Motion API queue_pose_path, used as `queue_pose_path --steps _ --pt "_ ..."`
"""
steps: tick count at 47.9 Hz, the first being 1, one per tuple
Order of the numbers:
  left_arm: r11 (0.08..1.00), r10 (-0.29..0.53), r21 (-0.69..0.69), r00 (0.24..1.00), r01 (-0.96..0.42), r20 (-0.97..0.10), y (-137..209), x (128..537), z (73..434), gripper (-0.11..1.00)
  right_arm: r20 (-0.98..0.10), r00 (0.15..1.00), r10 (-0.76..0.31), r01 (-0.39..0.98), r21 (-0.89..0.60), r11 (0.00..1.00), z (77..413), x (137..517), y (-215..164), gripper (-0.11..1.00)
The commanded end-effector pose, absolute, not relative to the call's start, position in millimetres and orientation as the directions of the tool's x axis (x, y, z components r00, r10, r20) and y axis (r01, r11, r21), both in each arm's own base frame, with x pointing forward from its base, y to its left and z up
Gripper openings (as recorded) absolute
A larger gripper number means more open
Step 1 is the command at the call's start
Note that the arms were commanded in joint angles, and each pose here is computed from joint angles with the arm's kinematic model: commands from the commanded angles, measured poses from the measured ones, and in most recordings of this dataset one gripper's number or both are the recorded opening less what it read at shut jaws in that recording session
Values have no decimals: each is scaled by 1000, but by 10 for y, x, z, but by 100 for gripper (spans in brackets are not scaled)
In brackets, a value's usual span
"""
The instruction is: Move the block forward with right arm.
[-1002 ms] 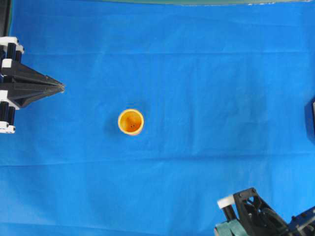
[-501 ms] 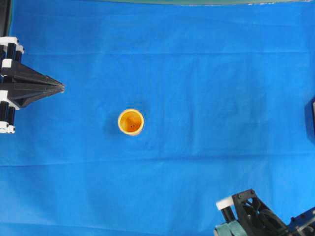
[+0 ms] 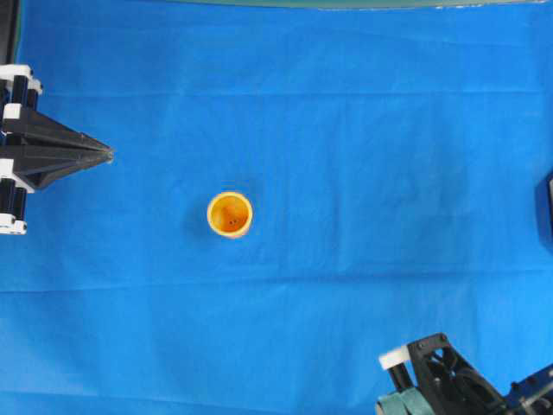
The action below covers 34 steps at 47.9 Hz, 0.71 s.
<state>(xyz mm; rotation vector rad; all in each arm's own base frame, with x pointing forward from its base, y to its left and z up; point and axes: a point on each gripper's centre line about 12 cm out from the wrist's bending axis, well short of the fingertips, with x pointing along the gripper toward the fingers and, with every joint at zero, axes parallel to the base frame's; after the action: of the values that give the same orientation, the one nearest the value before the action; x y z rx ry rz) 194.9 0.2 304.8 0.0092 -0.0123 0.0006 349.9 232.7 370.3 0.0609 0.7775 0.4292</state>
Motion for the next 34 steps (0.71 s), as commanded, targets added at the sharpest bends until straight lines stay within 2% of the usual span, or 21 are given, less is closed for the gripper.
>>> queue_pose_path --steps 1,34 --pt "1000 0 12 999 -1 46 1 1973 3191 0 -632 653 418 -363 223 905 3862 3482 2341 41" --pt "1000 0 9 999 -1 44 1 1973 3185 0 -629 654 420 -365 223 904 3869 3480 2347 41"
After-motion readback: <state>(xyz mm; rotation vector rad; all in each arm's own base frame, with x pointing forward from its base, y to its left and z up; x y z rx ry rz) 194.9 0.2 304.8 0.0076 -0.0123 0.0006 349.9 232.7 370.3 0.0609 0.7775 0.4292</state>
